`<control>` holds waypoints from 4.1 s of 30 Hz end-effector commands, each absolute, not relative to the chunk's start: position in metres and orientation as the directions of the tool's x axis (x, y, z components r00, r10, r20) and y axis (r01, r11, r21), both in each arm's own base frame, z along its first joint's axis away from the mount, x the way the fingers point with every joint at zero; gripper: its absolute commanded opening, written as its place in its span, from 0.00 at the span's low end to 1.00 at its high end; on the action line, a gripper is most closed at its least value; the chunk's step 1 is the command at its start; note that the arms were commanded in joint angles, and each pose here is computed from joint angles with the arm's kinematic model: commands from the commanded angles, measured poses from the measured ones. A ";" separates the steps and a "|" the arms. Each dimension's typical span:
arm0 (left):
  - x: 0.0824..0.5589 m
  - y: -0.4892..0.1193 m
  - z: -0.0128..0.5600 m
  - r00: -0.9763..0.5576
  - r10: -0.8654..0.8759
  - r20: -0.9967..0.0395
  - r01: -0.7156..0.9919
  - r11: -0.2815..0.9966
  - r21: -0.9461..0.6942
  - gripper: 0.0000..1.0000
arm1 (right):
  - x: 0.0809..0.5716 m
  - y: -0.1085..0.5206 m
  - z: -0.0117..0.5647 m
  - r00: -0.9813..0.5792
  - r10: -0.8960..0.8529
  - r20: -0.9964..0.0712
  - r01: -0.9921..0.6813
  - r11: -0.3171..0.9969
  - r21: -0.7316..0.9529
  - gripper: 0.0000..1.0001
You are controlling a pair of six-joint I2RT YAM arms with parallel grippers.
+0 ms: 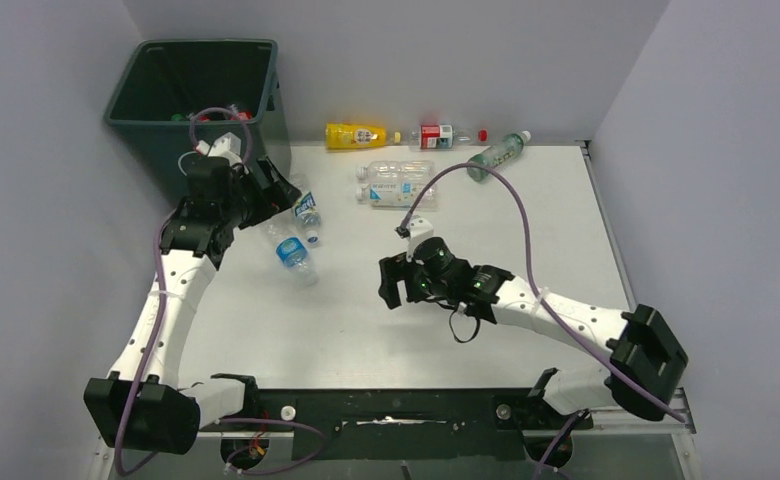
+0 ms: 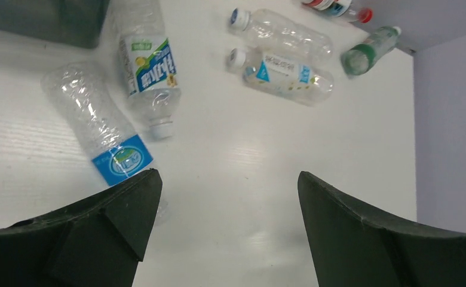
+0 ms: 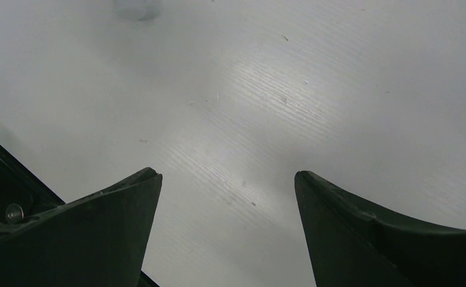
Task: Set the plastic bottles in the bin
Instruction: Pick up the plastic bottle at the center of the board, then place the plastic bottle in the trash bin.
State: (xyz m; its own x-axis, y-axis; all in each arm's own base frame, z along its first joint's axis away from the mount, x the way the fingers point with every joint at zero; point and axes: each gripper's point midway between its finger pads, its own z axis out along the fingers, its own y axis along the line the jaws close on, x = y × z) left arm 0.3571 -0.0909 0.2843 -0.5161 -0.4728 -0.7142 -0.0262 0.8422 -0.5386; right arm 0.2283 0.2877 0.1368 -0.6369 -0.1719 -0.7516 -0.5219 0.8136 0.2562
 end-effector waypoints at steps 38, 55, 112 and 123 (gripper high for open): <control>0.348 -0.057 0.283 -0.410 -0.483 -0.774 -0.050 0.859 -0.510 0.86 | 0.304 0.506 0.090 -0.455 -0.311 -0.835 -0.850 0.430 0.303 0.66; 0.351 -0.056 0.285 -0.429 -0.447 -0.785 -0.027 0.875 -0.483 0.86 | 0.304 0.516 0.061 -0.488 -0.365 -0.793 -0.827 0.483 0.287 0.44; 0.307 -0.251 0.259 -0.743 -0.544 -0.390 0.181 0.398 -0.899 0.86 | 0.215 0.249 0.221 -0.407 -0.107 -0.907 -0.550 0.822 0.150 0.27; 0.298 -0.269 0.261 -0.719 -0.534 -0.446 0.230 0.422 -0.877 0.86 | 0.208 0.275 0.220 -0.445 -0.117 -0.888 -0.616 0.760 0.209 0.27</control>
